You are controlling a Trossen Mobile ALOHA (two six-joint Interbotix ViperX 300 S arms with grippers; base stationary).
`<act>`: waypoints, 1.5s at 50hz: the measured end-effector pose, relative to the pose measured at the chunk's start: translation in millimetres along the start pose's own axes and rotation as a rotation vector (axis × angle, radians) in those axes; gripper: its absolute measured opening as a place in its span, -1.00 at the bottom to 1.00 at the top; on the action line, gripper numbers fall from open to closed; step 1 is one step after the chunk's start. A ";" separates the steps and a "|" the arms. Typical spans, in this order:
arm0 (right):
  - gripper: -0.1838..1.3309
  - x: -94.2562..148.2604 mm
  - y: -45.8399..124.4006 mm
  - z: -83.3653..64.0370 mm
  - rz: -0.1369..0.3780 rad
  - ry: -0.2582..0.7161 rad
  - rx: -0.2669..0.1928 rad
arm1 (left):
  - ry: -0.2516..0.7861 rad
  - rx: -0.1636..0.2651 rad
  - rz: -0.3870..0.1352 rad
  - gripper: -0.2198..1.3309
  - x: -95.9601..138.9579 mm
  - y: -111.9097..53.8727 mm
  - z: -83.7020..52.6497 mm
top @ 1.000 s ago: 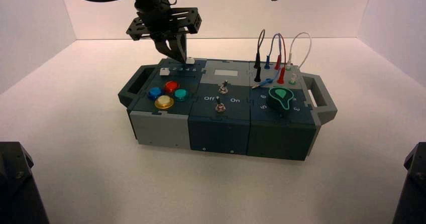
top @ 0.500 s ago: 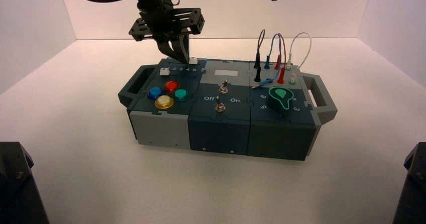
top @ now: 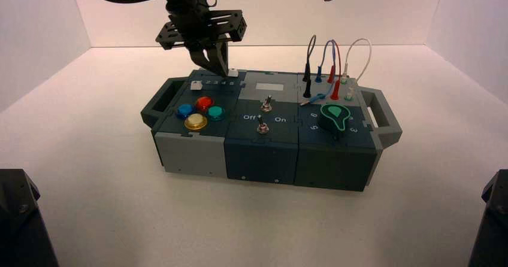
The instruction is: Move the top slider to position 5.
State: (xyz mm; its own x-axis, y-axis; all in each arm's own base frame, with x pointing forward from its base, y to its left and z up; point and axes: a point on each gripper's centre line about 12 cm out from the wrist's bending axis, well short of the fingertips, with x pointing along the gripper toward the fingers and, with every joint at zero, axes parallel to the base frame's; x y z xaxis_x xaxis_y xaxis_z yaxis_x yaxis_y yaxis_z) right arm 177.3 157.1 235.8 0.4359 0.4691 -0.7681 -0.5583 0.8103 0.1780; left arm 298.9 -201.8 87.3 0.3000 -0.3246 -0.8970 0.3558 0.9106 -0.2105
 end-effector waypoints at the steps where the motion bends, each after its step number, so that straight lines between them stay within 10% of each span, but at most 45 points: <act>1: -0.95 -0.4 0.1 -0.1 0.001 0.000 0.001 | -0.001 0.003 0.000 -0.93 -0.1 -0.6 0.4; 75: -0.95 -2.8 0.3 -2.5 0.002 0.012 -0.001 | 0.050 0.053 -0.040 -0.93 -12.0 -19.0 12.3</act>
State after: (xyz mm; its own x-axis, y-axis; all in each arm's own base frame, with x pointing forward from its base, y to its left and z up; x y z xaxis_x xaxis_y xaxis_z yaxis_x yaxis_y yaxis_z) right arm 174.2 155.1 236.5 0.4261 0.4660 -0.7754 -0.5600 0.8090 0.1785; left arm 299.4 -218.3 106.8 0.2409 -0.3457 -0.9069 0.4136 0.8819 -0.2263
